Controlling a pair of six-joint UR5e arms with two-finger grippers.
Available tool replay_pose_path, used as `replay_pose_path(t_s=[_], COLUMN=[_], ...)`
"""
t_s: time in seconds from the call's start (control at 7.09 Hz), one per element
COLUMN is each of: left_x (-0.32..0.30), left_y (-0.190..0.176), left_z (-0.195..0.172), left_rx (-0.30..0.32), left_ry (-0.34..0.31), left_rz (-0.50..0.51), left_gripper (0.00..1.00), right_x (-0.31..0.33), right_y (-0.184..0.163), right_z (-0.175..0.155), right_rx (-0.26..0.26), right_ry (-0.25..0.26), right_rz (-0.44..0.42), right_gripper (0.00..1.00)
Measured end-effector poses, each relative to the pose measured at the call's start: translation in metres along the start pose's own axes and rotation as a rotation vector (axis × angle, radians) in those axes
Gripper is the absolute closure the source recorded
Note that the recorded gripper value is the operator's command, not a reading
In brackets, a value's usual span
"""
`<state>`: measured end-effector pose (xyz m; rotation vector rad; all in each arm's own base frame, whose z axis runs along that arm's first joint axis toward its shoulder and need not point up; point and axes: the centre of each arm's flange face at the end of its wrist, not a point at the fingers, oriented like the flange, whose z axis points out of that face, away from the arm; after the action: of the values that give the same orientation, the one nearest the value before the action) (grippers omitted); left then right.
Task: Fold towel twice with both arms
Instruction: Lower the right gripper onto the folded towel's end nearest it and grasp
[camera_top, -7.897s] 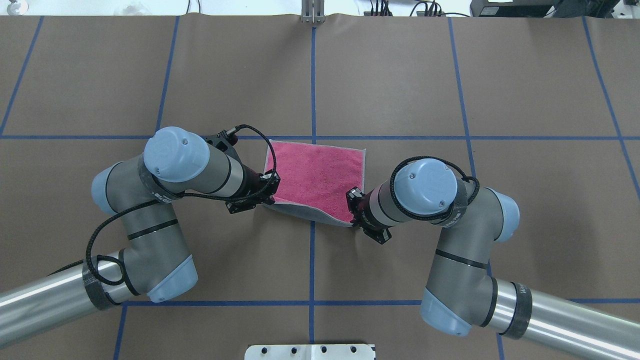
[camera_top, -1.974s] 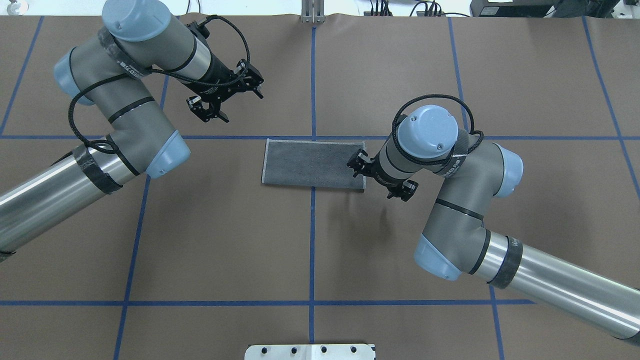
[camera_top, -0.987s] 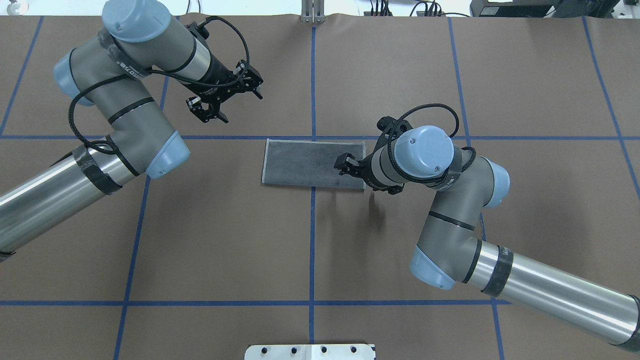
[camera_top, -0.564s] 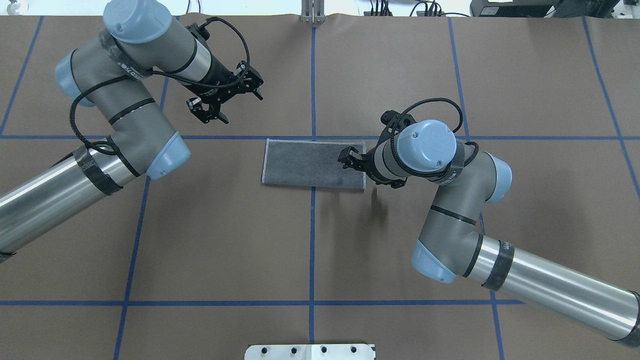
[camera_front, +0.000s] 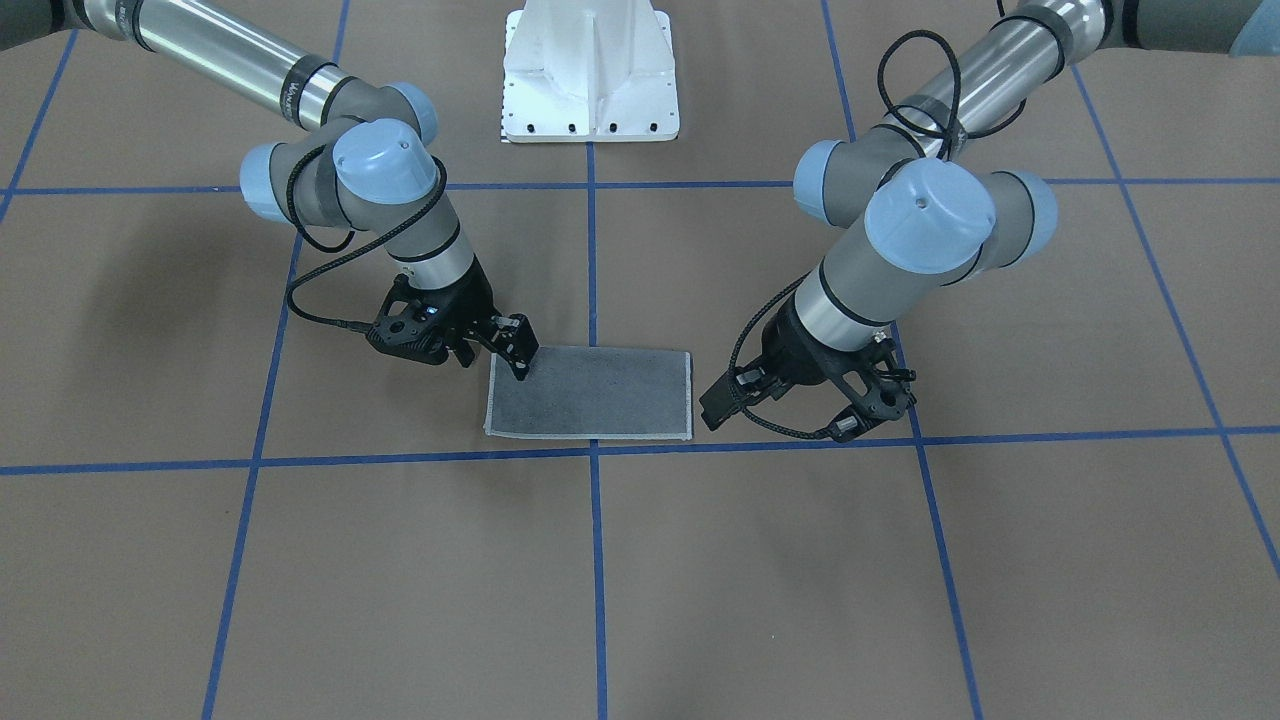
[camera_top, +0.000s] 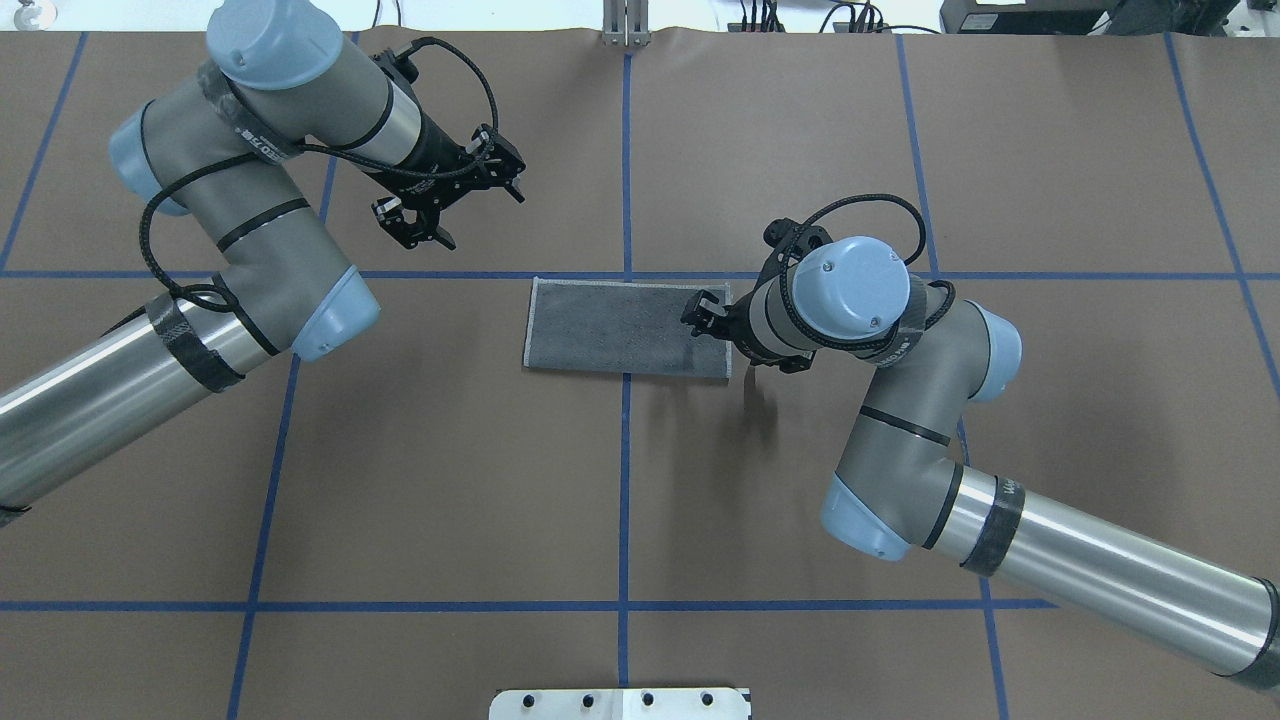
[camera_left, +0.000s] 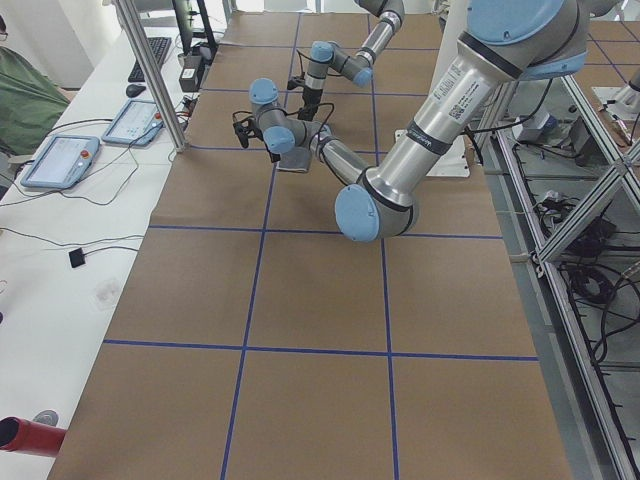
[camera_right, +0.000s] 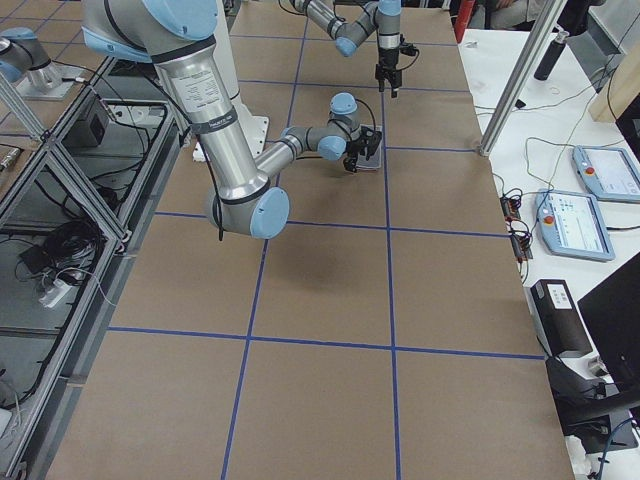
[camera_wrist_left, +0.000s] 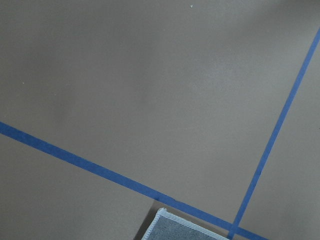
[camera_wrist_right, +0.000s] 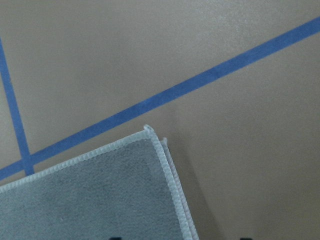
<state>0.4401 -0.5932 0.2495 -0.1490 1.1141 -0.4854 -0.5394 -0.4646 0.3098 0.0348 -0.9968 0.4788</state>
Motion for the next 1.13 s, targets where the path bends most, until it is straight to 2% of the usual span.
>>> replay_pose_path(t_s=[0.42, 0.56, 0.71, 0.85, 1.13], left_x=[-0.0001, -0.0001, 0.0002, 0.0006, 0.0013], left_y=[0.0002, -0.0002, -0.0002, -0.0001, -0.0001], left_z=[-0.0004, -0.0007, -0.0014, -0.0022, -0.0043], left_rx=[0.0, 0.001, 0.001, 0.001, 0.001], left_ry=[0.001, 0.001, 0.002, 0.003, 0.007], left_rz=[0.0, 0.0, 0.001, 0.001, 0.002], left_gripper=[0.01, 0.01, 0.01, 0.01, 0.01], right_x=[-0.0027, -0.003, -0.0032, -0.0043, -0.0079], right_y=[0.0024, 0.0039, 0.0049, 0.0054, 0.0073], right_z=[0.0005, 0.0009, 0.0011, 0.0006, -0.0021], right_rx=[-0.007, -0.009, -0.012, -0.014, -0.027], right_ry=[-0.001, 0.0, 0.0, -0.002, -0.008], right_rz=[0.009, 0.013, 0.019, 0.025, 0.027], right_gripper=[0.43, 0.54, 0.86, 1.0, 1.0])
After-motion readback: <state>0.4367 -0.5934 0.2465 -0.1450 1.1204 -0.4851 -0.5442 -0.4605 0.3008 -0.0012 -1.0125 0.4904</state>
